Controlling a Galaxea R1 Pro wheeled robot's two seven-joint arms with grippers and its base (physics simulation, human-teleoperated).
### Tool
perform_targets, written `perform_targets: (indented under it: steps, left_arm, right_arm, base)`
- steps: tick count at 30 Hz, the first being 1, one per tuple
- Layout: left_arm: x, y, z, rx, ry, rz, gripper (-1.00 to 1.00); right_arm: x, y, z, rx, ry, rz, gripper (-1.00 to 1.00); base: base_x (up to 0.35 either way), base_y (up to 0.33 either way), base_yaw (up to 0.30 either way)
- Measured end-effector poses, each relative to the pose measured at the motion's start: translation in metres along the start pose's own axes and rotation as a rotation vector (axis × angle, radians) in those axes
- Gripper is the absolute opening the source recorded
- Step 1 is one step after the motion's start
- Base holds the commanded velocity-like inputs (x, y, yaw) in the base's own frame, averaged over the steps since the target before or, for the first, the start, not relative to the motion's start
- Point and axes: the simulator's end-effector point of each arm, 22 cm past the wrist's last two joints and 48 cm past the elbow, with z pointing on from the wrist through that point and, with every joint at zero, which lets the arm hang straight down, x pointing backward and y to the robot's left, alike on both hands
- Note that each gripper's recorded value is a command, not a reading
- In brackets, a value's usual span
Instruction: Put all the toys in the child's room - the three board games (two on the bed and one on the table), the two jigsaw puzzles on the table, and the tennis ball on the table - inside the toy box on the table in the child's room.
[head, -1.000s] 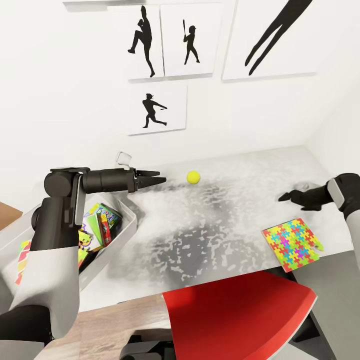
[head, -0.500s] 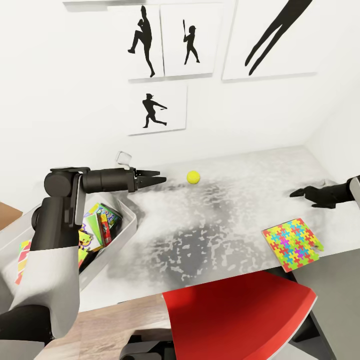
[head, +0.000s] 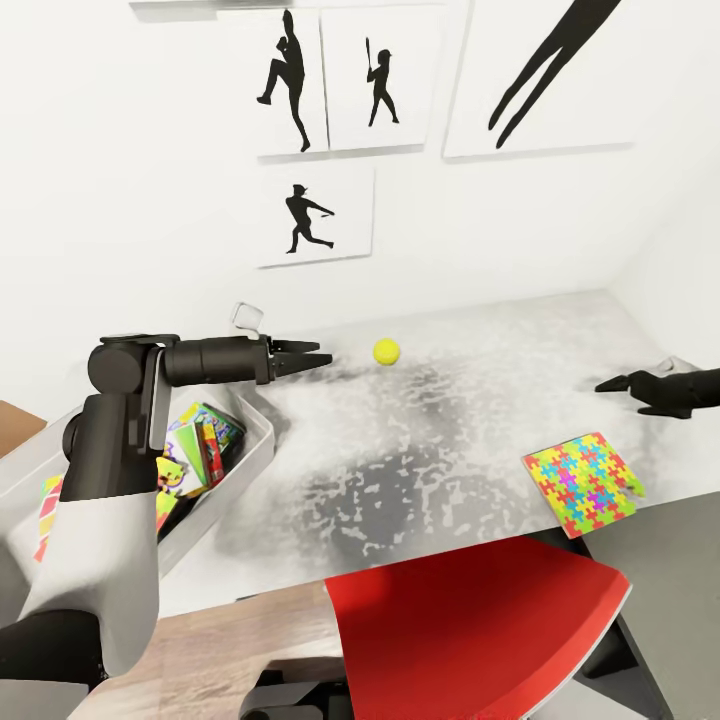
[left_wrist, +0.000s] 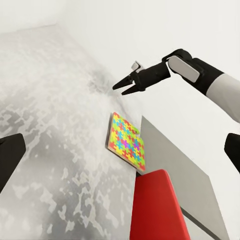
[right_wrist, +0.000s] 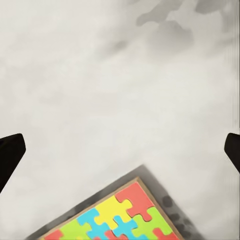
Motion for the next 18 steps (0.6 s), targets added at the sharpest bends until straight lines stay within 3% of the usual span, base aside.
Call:
perform_targets:
  steps: [13, 18]
  left_arm:
    - [0.0, 0.0, 0.0, -0.001, 0.0, 0.0, 1.0]
    - [0.0, 0.001, 0.0, 0.0, -0.001, -0.001, 1.0]
  right_arm:
    - [0.004, -0.011, -0.002, 0.008, 0.008, 0.016, 1.0]
    - [0.005, -0.018, -0.005, 0.016, 0.01, 0.025, 1.0]
  base:
    - [-0.007, 0.0, 0.0]
    - [-0.132, 0.0, 0.0]
